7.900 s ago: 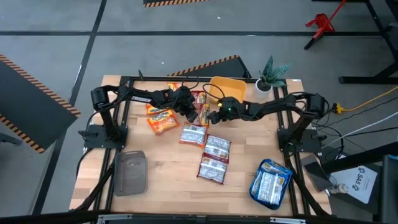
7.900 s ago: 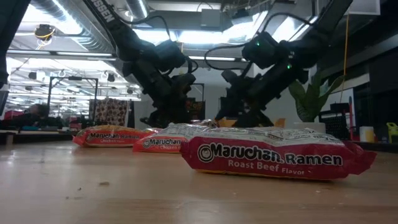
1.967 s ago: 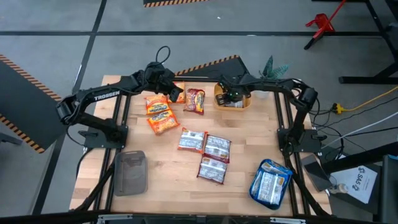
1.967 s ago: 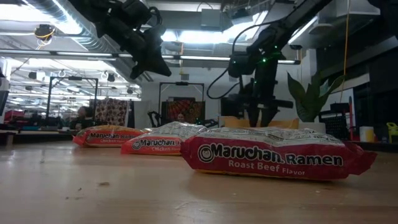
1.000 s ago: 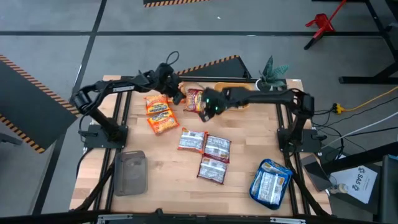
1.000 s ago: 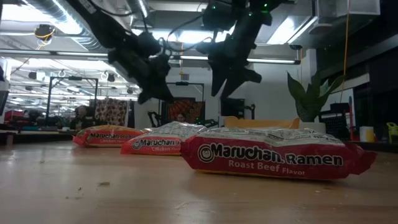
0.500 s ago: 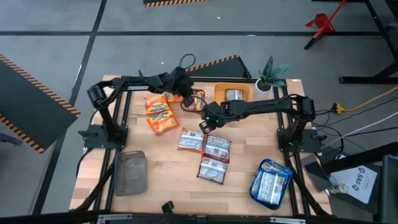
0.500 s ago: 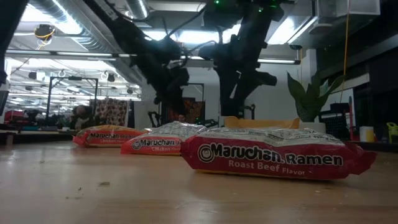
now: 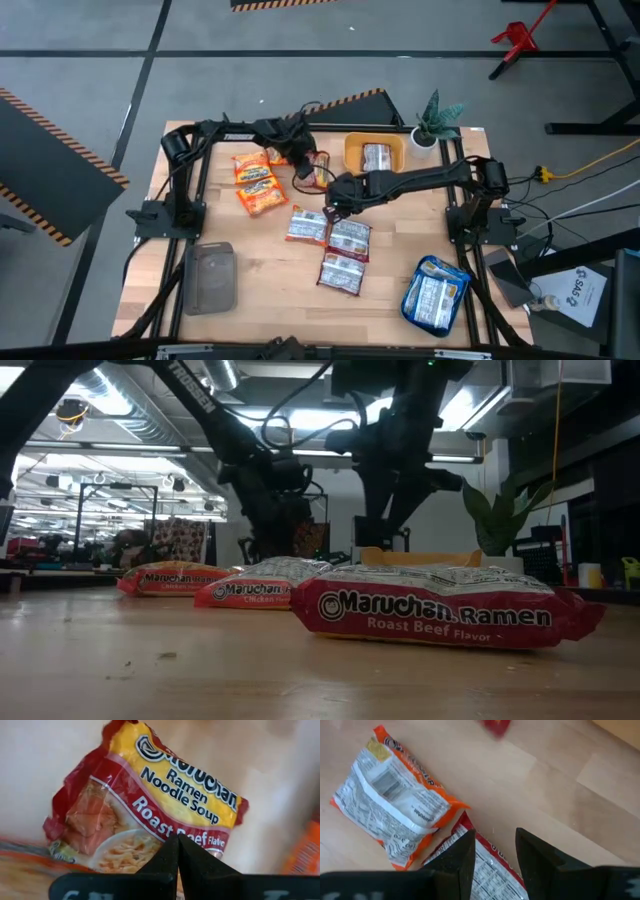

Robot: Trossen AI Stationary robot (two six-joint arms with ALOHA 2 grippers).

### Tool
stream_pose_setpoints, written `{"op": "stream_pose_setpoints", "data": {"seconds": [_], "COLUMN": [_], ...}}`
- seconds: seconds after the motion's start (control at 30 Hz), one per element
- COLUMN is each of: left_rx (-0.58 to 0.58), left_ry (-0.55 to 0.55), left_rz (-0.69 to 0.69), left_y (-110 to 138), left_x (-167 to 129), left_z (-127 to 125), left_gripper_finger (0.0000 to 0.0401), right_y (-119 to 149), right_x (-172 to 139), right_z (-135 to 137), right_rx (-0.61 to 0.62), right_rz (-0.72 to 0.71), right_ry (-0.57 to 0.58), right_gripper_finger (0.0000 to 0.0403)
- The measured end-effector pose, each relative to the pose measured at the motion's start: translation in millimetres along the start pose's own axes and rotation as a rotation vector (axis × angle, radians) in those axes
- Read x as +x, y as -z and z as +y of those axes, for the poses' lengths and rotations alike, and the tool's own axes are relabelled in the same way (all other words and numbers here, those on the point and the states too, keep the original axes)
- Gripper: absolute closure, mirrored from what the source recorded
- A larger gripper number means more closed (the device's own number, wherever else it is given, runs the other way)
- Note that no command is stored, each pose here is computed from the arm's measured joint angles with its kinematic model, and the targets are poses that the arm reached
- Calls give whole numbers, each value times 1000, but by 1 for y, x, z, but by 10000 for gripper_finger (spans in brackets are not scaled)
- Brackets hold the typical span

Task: Sort Maruchan noodles
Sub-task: Put the red noodle pack into the yellow bin

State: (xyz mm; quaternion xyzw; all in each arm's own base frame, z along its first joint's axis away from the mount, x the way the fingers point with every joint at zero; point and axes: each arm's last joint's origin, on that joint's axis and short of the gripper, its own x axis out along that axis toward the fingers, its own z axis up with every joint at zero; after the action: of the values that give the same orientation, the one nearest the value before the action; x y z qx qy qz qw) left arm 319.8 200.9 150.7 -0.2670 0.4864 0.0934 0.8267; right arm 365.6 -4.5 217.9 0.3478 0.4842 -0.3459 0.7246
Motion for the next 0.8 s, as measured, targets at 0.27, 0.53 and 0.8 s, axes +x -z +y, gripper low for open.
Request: {"op": "stream_pose_setpoints", "data": {"seconds": [0.27,0.53,0.8], "left_rx": [-29,9,81], "left_ry": [175,171,-39], "left_rz": [167,177,26], "left_y": [17,18,8], "left_x": [8,13,-36], "left_z": [-28,-41,-45], "left_gripper_finger": [401,401,401], "right_y": [-9,10,19], "right_x": [4,55,70], "right_z": [6,-10,-20], "right_rx": [60,238,335], "right_rz": [-47,-78,-130], "right_ry": [-106,-303,-373], "right_gripper_finger": [273,197,162]}}
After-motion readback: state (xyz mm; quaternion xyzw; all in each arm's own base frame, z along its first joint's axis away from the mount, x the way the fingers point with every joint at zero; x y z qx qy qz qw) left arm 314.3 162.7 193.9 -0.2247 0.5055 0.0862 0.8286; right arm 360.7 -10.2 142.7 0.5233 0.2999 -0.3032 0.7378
